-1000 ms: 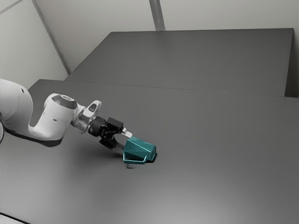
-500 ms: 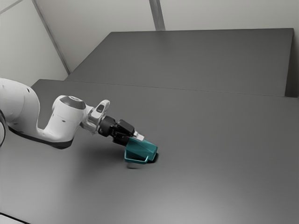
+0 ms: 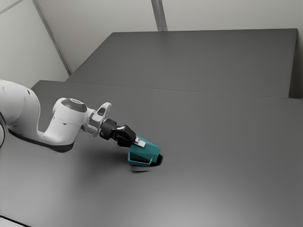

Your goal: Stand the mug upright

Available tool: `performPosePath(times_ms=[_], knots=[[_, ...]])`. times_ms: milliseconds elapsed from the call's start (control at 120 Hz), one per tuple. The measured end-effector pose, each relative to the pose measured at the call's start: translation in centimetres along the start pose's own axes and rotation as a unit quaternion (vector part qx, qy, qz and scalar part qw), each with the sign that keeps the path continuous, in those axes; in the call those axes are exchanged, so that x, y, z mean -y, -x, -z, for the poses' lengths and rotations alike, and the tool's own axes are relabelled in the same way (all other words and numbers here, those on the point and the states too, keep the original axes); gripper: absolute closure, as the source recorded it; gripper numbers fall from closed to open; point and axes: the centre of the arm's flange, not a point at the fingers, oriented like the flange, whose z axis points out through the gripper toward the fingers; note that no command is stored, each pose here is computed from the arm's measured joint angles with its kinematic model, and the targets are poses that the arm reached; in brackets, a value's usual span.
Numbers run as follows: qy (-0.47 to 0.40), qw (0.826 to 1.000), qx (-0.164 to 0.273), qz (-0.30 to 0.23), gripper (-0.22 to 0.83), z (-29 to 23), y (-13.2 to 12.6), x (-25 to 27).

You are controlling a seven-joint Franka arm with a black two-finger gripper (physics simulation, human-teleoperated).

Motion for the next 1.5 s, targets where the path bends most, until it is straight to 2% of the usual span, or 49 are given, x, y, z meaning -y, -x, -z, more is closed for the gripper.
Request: performPosePath(times_ms=[208, 275, 367, 467, 575, 683, 792, 917, 1042, 1217, 1400, 1500], knots=[[-0.002, 1.000, 0.003, -0.028, 0.77, -0.3, -0.6, -2.5], [-0.013, 0.998, 0.007, -0.058, 0.78, 0.4, -1.5, -4.5], [-0.063, 0.992, 0.034, -0.104, 0.78, 1.7, -2.8, -5.8], [-0.165, 0.968, 0.085, -0.171, 0.78, 4.5, -5.8, -7.5], [-0.282, 0.924, 0.153, -0.209, 0.78, 6.6, -8.1, -7.7], [-0.365, 0.886, 0.197, -0.207, 0.78, 6.7, -9.0, -6.8], [-0.415, 0.868, 0.200, -0.187, 0.78, 6.3, -9.4, -5.7], [-0.448, 0.862, 0.176, -0.161, 0.78, 5.6, -9.6, -5.1], [-0.463, 0.865, 0.145, -0.130, 0.78, 5.1, -9.3, -4.4], [-0.475, 0.867, 0.123, -0.087, 0.78, 4.3, -8.6, -3.1], [-0.480, 0.870, 0.102, -0.058, 0.39, 4.3, -8.7, -3.1], [-0.482, 0.871, 0.088, -0.049, 0.25, 4.7, -8.8, -4.0]])
